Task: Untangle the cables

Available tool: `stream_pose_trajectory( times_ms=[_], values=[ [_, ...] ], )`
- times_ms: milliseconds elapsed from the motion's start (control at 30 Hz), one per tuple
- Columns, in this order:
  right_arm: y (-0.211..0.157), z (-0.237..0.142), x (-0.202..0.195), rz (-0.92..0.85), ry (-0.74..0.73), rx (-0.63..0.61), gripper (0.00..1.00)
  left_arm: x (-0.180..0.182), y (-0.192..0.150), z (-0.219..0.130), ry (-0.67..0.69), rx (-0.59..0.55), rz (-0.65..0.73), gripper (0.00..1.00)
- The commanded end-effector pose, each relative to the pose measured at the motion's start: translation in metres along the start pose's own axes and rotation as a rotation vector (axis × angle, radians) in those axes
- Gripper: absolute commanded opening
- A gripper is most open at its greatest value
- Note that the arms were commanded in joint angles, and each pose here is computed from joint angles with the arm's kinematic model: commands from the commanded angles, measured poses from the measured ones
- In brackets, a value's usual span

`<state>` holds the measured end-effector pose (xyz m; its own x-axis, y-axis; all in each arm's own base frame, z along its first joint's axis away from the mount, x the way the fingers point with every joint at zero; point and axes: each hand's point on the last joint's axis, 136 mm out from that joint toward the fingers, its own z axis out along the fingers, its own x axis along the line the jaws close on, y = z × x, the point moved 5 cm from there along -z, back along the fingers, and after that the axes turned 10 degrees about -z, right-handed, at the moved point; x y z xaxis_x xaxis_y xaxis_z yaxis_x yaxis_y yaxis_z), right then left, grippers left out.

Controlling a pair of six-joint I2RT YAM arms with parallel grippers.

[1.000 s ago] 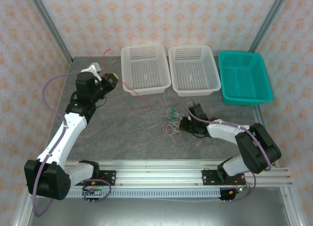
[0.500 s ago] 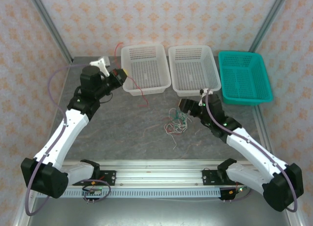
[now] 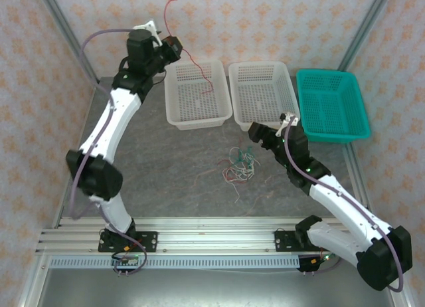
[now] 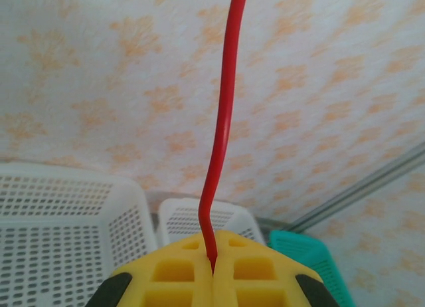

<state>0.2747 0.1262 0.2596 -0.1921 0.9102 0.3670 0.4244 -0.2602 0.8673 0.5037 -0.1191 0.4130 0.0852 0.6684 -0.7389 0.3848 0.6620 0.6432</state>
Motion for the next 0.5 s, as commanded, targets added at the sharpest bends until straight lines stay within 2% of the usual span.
stream_pose_trajectory(
  times_ms=[0,133,333,467],
  values=[
    [-0.001,-0.008,-0.007,-0.003,-0.032,-0.008,0.88,0.051,-0.034,0.046,0.125,0.155,-0.038,0.0],
    [-0.005,-0.008,-0.011,-0.004,-0.047,0.008,0.88,0.093,-0.081,0.079,0.217,0.26,-0.065,0.0],
    [-0.005,0.003,-0.007,-0.008,-0.036,0.041,0.88,0.132,-0.138,0.09,0.422,0.428,0.061,0.0],
    [-0.003,0.005,-0.004,-0.011,-0.026,0.047,0.88,0.162,-0.159,0.092,0.53,0.485,0.096,0.0]
  ],
)
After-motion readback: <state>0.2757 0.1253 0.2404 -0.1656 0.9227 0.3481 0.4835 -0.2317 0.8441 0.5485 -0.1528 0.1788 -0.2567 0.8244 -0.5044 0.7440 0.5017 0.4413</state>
